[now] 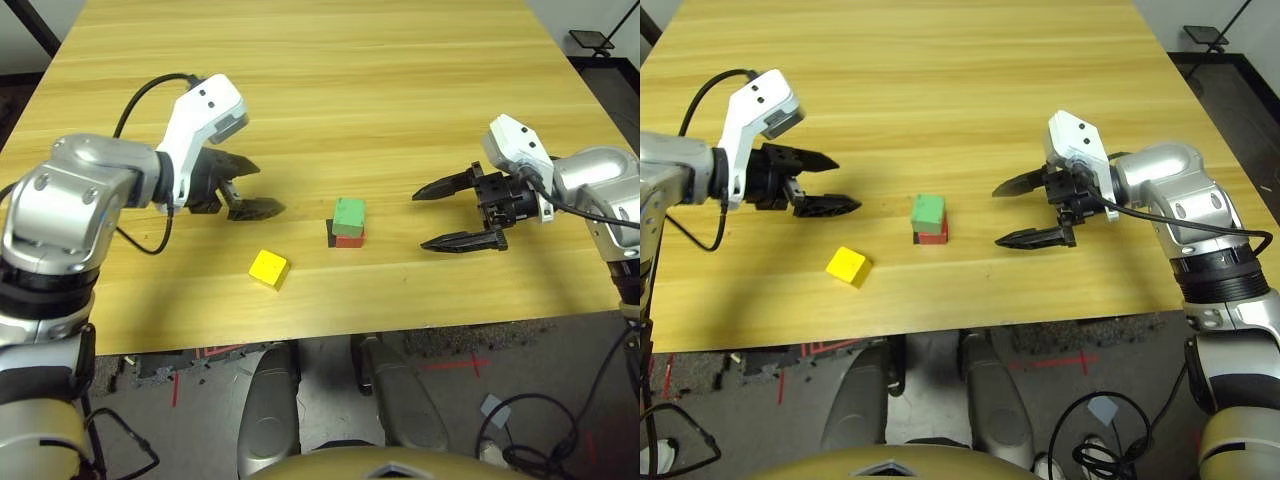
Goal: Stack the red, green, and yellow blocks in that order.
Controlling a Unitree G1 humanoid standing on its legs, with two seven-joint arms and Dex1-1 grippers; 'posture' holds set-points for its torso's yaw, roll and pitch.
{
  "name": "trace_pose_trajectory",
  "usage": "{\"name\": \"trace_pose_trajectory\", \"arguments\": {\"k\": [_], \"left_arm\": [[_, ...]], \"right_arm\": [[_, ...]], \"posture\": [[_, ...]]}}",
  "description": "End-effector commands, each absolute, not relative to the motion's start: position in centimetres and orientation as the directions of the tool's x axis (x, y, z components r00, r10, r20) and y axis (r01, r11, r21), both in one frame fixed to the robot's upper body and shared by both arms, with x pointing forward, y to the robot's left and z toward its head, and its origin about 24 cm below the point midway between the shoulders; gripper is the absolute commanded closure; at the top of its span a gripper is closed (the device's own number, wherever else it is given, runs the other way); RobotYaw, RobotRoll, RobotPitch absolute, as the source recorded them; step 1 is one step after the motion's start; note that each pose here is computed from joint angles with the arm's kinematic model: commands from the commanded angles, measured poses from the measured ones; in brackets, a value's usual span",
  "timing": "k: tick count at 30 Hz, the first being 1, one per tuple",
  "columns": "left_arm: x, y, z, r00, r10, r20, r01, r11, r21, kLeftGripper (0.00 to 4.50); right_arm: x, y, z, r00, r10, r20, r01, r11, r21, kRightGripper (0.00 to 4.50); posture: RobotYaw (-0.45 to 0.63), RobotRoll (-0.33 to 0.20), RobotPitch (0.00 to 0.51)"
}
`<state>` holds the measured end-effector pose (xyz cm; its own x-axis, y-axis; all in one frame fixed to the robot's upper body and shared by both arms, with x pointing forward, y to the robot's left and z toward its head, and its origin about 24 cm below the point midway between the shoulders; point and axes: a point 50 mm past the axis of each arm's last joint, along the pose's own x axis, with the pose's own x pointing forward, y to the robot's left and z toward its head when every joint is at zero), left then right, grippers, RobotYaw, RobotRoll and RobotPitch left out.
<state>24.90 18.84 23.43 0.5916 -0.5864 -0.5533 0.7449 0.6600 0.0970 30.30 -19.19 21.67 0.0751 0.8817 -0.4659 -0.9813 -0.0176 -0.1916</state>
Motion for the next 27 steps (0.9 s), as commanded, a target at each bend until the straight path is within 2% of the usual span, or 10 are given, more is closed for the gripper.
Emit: {"name": "trace_pose_trajectory", "arguments": {"k": [1,8,15,27], "left_arm": [[23.3,18.1,23.1,0.592,-0.605,-0.533,0.753,0.651,0.098,0.04],[22.0,16.9,22.7,0.602,-0.634,-0.485,0.767,0.628,0.13,0.04],[20.3,18.4,20.5,0.565,-0.561,-0.605,0.742,0.667,0.074,0.04],[19.4,17.1,18.6,0.589,-0.562,-0.581,0.672,0.74,-0.033,0.04]], "right_arm": [[30.8,-18.9,21.5,0.052,0.873,-0.485,-0.98,-0.05,-0.194,0.0],[31.3,-18.4,21.6,0.026,0.872,-0.489,-0.979,-0.077,-0.189,0.0],[31.3,-18.1,21.5,0.007,0.87,-0.493,-0.98,-0.093,-0.177,0.0],[31.1,-17.9,21.5,-0.009,0.869,-0.494,-0.981,-0.102,-0.162,0.0]], "posture": [[0.04,-0.07,0.231],[0.07,-0.069,0.24],[0.08,-0.073,0.253],[0.07,-0.082,0.273]]}}
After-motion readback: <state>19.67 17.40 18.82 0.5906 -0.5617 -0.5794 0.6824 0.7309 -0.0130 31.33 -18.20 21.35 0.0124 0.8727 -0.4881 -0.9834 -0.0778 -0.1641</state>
